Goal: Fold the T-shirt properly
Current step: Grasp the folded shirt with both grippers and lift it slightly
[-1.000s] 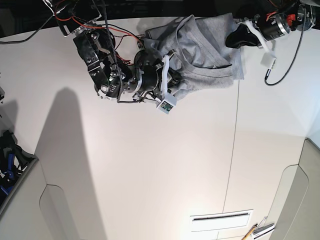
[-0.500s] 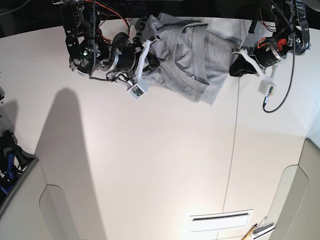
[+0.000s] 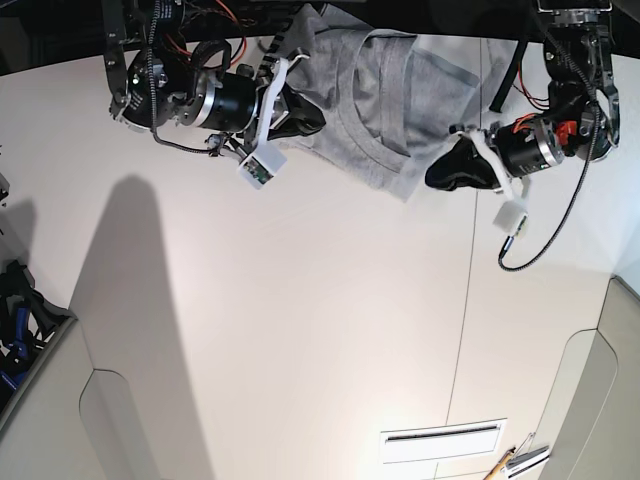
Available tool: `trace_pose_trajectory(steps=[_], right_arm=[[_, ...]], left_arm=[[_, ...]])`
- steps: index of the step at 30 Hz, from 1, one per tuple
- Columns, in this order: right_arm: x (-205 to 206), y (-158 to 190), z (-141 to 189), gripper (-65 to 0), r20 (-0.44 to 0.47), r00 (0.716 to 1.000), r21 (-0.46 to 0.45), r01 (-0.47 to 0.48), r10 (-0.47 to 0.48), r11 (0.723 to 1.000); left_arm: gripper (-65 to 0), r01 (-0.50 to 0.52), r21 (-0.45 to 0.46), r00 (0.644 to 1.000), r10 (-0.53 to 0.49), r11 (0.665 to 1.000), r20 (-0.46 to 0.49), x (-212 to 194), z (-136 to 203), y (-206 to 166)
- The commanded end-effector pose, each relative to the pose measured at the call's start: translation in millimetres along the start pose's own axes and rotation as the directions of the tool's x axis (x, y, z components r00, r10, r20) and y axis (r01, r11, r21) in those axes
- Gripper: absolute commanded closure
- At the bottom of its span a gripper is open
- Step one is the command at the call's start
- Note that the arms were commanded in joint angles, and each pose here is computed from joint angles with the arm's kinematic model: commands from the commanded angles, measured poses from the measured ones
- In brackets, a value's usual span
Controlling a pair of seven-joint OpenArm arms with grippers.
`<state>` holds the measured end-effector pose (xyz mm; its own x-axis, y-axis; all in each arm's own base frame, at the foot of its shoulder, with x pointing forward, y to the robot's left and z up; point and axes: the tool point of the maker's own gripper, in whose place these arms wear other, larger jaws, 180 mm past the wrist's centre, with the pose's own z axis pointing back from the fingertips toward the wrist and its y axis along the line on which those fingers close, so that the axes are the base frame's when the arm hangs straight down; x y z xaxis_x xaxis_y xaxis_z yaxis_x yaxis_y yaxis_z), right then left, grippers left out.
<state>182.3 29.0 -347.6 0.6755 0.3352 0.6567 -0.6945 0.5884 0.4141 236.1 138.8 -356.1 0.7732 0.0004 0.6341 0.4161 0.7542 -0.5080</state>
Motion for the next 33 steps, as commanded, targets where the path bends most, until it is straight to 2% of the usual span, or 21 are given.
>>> trace_pose_trajectory(steps=[1, 2, 3, 8, 12, 15, 20, 25, 33], right_arm=[[17, 2, 4, 0.0, 0.054, 0.998, 0.006, -0.025, 0.025, 1.0], [18, 1, 4, 0.0, 0.056, 0.998, 0.003, -0.029, 0.028, 1.0], [17, -1, 4, 0.0, 0.052, 0.998, -0.005, -0.031, 0.032, 0.999], [3, -18, 4, 0.0, -0.017, 1.0, -0.105, -0.021, 0.019, 0.994], [-13, -22, 6, 0.0, -0.053, 0.999, -0.137, 0.005, -0.012, 0.991], [-22, -25, 9, 0.0, -0.059, 0.997, -0.151, 0.033, -0.043, 0.988], [-22, -37, 19, 0.0, -0.032, 0.997, -0.177, 0.069, -0.076, 0.982], [-15, -38, 24, 0.0, 0.014, 0.996, -0.148, 0.09, -0.088, 0.985], [-15, -37, 24, 0.0, 0.018, 0.996, -0.144, 0.092, -0.09, 0.985]], left_arm=[[-19.7, 0.006, -0.027, 1.0, -0.005, 1.0, 0.02, 4, 12, -4], [-25.4, -0.021, -0.049, 1.0, 0.021, 0.999, 0.01, -4, 19, -7], [-27.6, -0.046, -0.069, 0.999, 0.046, 0.997, -0.003, -12, 26, -10], [-27.6, -0.156, -0.156, 0.986, 0.143, 0.975, -0.091, -55, 48, -40], [-27.6, -0.176, -0.18, 0.979, 0.153, 0.968, -0.135, -77, 56, -64], [-27.6, -0.144, -0.173, 0.983, 0.121, 0.974, -0.139, -80, 56, -74], [-29.1, -0.076, -0.083, 0.983, 0.06, 0.994, -0.175, -89, 51, -61], [-29.1, -0.034, -0.085, 0.972, 0.013, 0.996, -0.234, -106, 39, -68], [-29.0, 0.072, -0.086, 0.957, -0.093, 0.994, -0.275, -124, 18, -77]])
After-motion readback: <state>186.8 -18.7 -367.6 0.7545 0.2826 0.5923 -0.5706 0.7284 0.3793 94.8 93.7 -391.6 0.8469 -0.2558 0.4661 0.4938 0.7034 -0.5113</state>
